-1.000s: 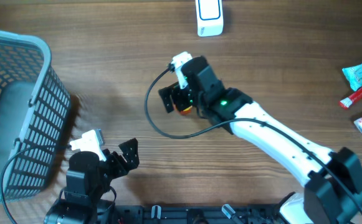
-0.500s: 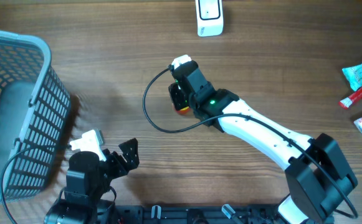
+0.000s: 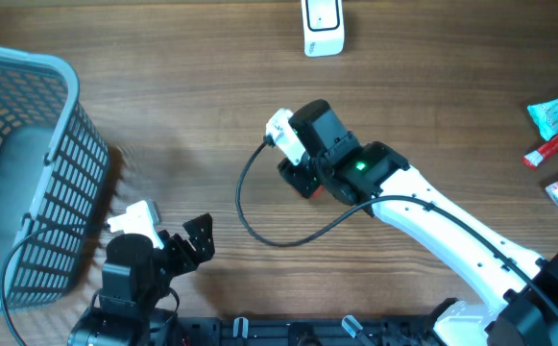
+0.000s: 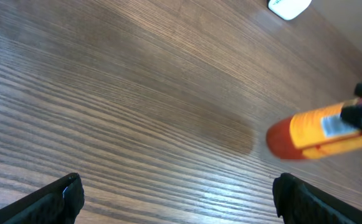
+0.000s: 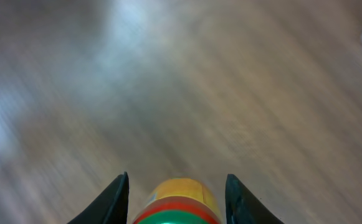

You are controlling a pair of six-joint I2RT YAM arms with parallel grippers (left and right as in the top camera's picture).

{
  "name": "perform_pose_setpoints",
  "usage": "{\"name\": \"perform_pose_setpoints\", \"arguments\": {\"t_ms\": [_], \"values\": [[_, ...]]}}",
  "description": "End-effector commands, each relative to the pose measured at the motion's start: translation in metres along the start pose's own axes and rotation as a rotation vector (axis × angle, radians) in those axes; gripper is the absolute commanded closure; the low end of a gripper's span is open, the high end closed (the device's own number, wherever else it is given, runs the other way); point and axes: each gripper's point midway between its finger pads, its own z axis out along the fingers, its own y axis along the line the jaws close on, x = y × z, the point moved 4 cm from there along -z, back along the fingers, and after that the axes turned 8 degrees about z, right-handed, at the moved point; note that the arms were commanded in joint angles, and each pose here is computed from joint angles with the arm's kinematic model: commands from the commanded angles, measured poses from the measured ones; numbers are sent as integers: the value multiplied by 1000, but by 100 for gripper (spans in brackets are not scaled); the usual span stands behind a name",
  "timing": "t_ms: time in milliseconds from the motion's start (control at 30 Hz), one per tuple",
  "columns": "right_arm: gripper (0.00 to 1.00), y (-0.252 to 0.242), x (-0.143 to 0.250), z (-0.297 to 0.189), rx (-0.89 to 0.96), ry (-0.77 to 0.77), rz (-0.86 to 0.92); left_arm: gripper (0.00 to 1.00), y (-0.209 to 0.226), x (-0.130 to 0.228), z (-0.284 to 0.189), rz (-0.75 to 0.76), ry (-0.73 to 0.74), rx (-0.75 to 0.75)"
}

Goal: Scan the item barcode

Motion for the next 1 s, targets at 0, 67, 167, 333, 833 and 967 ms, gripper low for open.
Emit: {"name": "perform_pose_setpoints", "arguments": {"t_ms": [0, 67, 167, 333, 833, 967], "values": [[71, 19, 5, 4, -166, 16, -127, 0, -2, -5, -4, 27, -23, 1], [68, 21, 5, 5, -192, 11, -150, 0, -2, -5, -4, 27, -23, 1], [68, 30, 3, 1, -313, -22, -192, 0, -2, -5, -4, 27, -23, 1], [69, 22, 6, 4, -382, -27, -142, 0, -2, -5, -4, 27, -23, 1], [57, -43, -9, 14, -262, -154, -182, 0, -2, -5, -4, 27, -23, 1], [40, -42, -9, 14, -271, -159, -183, 0, -2, -5, -4, 27, -23, 1]]}}
